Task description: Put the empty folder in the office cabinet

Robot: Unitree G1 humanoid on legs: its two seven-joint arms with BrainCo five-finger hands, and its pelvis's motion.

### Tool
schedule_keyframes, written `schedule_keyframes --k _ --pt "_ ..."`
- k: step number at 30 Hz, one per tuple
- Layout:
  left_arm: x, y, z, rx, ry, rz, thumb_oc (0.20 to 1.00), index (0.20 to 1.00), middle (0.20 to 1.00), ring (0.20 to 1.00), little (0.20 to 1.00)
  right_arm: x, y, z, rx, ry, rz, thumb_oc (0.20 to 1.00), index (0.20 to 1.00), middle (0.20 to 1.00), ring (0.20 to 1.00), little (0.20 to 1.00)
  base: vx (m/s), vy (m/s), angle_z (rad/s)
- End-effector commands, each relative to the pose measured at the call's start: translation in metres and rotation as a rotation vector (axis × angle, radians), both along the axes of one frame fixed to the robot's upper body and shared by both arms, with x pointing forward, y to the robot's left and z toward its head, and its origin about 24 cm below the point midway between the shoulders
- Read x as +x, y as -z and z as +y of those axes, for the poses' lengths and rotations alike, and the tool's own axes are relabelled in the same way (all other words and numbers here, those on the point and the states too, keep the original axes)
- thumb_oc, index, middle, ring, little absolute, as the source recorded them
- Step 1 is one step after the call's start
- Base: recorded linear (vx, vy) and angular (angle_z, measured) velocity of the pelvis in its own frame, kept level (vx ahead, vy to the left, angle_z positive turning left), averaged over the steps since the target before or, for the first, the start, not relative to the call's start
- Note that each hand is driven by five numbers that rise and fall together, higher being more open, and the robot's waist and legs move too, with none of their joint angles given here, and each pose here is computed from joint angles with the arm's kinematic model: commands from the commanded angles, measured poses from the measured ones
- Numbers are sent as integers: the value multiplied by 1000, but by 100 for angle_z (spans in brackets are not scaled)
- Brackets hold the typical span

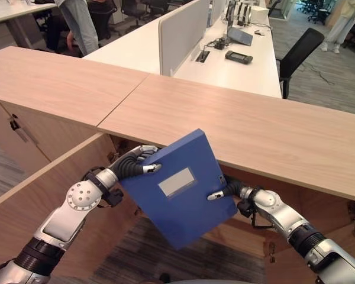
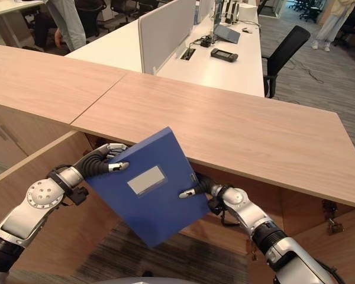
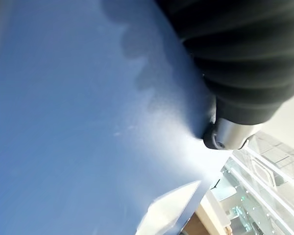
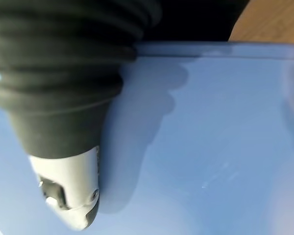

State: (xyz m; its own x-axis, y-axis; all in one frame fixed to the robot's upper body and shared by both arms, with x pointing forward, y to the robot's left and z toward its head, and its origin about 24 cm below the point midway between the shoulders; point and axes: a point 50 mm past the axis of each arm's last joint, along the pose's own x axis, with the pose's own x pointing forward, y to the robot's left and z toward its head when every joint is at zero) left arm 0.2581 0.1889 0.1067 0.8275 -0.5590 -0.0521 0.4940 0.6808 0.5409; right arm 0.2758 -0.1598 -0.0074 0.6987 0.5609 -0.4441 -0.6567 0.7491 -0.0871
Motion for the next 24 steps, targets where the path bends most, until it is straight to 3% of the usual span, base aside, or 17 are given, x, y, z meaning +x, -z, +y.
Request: schedule_keyframes --k 1,7,8,11,12,13,14,15,17,18,19,20,21,23,24 --pt "10 -65 -76 -529 256 -232 200 200 200 200 200 -17 -13 114 489 -191 79 200 200 200 200 200 0 0 0" --pt "11 -50 -73 -612 191 -151 200 200 200 200 200 -41 13 118 734 32 289 200 200 200 200 200 0 0 0" --pt "9 -32 -68 -664 147 -61 200 200 200 200 200 -43 11 106 943 169 336 200 200 200 200 200 0 0 0" --pt "9 -26 -69 -694 128 -1 200 200 200 200 200 -44 12 117 1098 277 443 200 200 200 200 200 0 0 0" --pt "10 -22 -71 -697 128 27 322 322 322 322 322 -42 12 114 1147 335 451 200 200 200 200 200 0 0 0" --pt "11 -16 -75 -706 127 71 373 373 373 373 373 -59 36 130 1142 400 581 200 200 200 200 200 0 0 0" --pt "9 -2 -75 -688 107 118 922 922 922 922 922 -28 22 105 1158 501 433 200 200 200 200 200 0 0 0" --pt "9 -2 -75 -688 108 118 1000 1000 1000 1000 1000 -28 22 105 1158 502 433 200 200 200 200 200 8 30 1" --pt "8 -1 -60 -618 50 98 1000 1000 1000 1000 1000 -17 17 99 1259 639 429 200 200 200 200 200 0 0 0" --pt "7 4 -57 -594 40 119 1000 1000 1000 1000 1000 -46 50 110 1257 734 586 200 200 200 200 200 13 19 12" --pt "3 20 -53 -548 10 163 1000 1000 1000 1000 1000 -43 56 81 1218 831 515 200 200 200 200 200 5 15 18" --pt "3 21 -53 -549 10 164 1000 1000 1000 1000 1000 -43 56 81 1216 831 516 200 200 200 200 200 2 22 11" --pt "3 25 -46 -521 -17 176 1000 1000 1000 1000 1000 -67 76 92 1196 861 652 200 200 200 200 200 0 0 0" --pt "-5 48 -33 -501 -104 260 1000 1000 1000 1000 1000 -63 72 78 1215 937 600 200 200 200 200 200 -6 32 -16" --pt "-10 58 -26 -504 -140 313 1000 1000 1000 1000 1000 -91 98 81 1171 1031 736 200 200 200 200 200 -11 20 -14"
